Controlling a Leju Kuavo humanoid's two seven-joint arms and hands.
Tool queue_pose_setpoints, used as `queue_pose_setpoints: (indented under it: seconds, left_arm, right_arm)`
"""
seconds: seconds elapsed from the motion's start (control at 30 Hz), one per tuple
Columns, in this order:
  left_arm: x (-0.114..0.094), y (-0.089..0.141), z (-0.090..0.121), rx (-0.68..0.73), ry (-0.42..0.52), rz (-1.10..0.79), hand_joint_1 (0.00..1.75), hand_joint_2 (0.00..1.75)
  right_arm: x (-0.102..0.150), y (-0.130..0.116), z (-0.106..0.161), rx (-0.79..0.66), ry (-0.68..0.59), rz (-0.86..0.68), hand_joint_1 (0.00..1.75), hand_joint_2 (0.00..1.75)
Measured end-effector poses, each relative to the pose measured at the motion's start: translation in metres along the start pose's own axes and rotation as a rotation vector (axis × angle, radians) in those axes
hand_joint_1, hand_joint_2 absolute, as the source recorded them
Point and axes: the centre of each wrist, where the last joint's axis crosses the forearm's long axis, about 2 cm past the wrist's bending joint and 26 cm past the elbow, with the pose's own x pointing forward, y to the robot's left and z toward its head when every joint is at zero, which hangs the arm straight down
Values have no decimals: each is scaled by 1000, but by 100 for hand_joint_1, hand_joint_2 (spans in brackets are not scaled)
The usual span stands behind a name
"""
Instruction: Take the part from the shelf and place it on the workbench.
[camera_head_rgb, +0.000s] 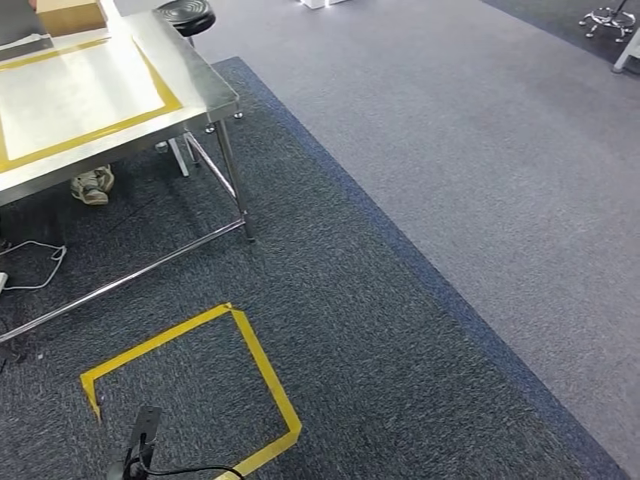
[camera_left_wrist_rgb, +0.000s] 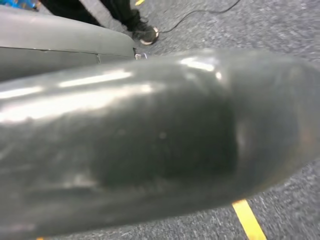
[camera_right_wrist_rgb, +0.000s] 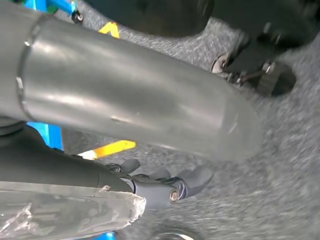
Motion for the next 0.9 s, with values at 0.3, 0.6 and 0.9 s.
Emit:
queue_pose_setpoints:
  seconds: [0.3,0.6,0.9]
  left_arm:
    - [-3,-2,2,-23,-4,-31,0,0]
    - [1,-3,1,-39,-22,-45,0,0]
    - [-2,-2,1,-45,-19,-50,0,0]
  right_arm:
    - [-3,-3,0,-26,47,-54,0,0]
    - [-2,-3,0,-29,22,-66,0,0]
    - [5,-4,-1,-31,-5,-67,0,0]
